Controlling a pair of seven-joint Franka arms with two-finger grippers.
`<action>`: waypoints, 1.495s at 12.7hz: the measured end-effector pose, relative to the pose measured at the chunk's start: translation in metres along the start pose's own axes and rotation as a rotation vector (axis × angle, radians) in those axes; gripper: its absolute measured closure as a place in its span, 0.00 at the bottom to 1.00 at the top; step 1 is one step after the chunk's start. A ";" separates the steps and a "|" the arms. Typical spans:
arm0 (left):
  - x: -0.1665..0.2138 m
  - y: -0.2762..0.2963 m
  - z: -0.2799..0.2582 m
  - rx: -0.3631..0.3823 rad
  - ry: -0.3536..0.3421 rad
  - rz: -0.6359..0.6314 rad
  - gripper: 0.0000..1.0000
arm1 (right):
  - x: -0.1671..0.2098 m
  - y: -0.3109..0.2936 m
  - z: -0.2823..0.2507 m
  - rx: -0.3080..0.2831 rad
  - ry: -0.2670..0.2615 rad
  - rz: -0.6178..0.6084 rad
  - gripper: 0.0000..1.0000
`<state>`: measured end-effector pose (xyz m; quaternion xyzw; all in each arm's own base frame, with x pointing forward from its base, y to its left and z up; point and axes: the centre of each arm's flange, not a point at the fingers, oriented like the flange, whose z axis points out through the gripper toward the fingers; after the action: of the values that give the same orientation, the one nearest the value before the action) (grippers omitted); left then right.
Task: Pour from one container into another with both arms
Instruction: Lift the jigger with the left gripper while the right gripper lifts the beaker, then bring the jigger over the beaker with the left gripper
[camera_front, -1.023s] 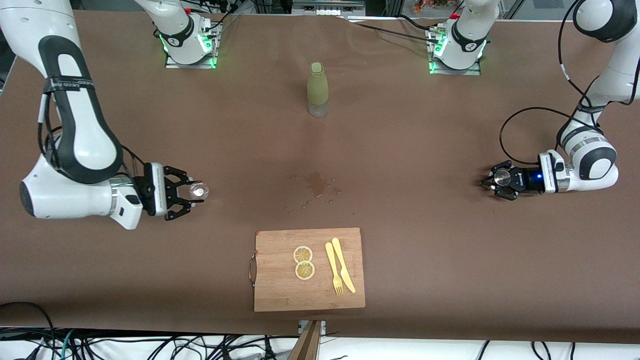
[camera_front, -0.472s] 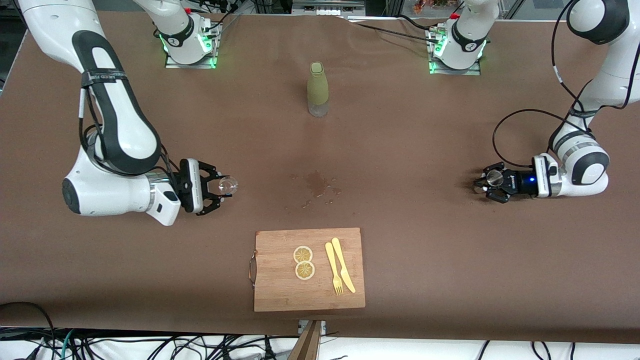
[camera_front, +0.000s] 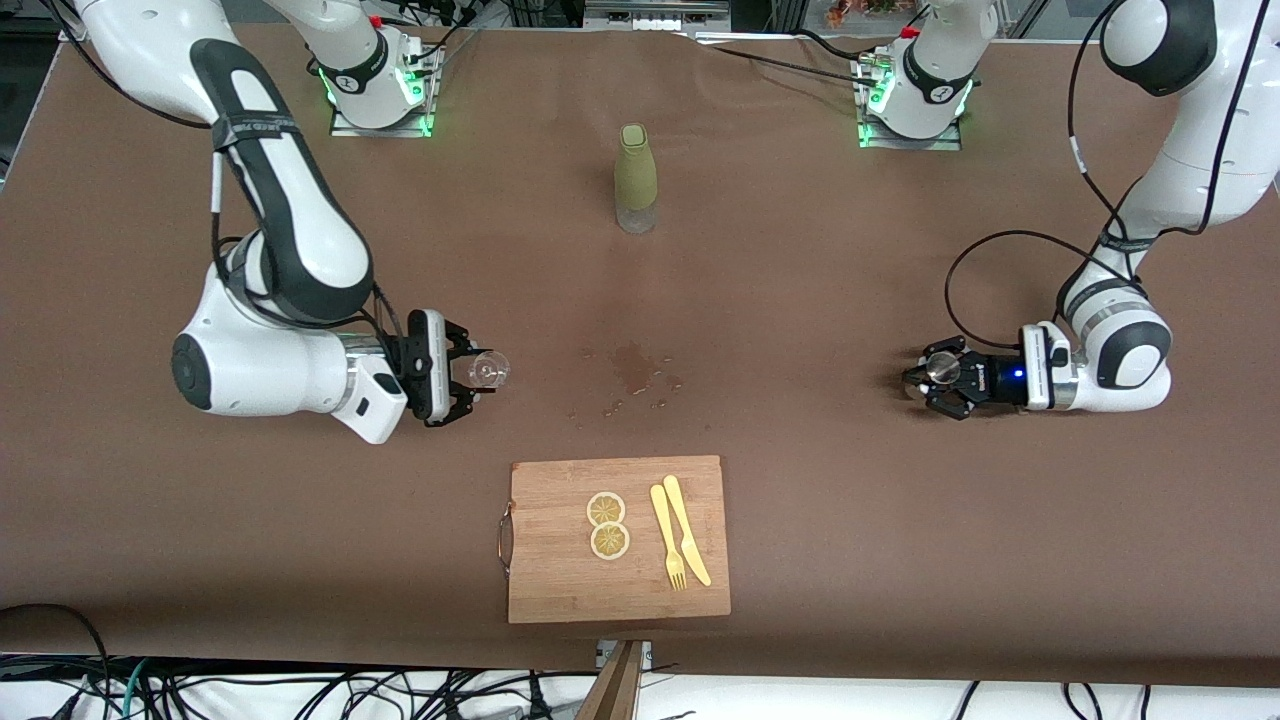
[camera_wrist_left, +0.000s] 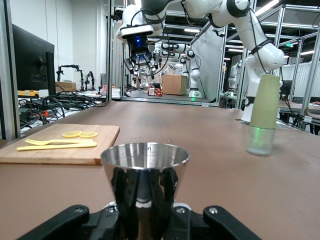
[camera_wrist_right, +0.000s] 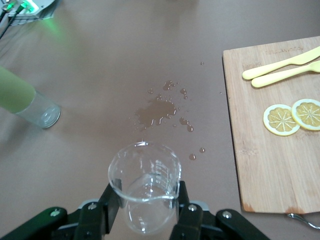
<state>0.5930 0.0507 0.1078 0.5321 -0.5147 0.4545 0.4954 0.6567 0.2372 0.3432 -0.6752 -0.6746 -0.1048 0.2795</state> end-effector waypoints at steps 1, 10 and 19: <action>0.002 -0.004 0.011 0.006 0.000 -0.001 0.90 | 0.009 -0.003 0.004 -0.001 -0.018 0.015 0.51; 0.027 -0.036 0.170 0.105 0.005 -0.041 0.90 | 0.094 -0.037 0.060 -0.063 -0.197 0.155 0.51; 0.032 -0.023 0.297 0.283 0.011 -0.113 0.90 | 0.136 -0.062 0.101 -0.141 -0.340 0.215 0.51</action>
<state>0.6103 -0.2486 0.1095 0.6222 -0.4119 0.4967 0.4432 0.5817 0.4015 0.3460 -0.7691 -0.6272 -0.0060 0.1231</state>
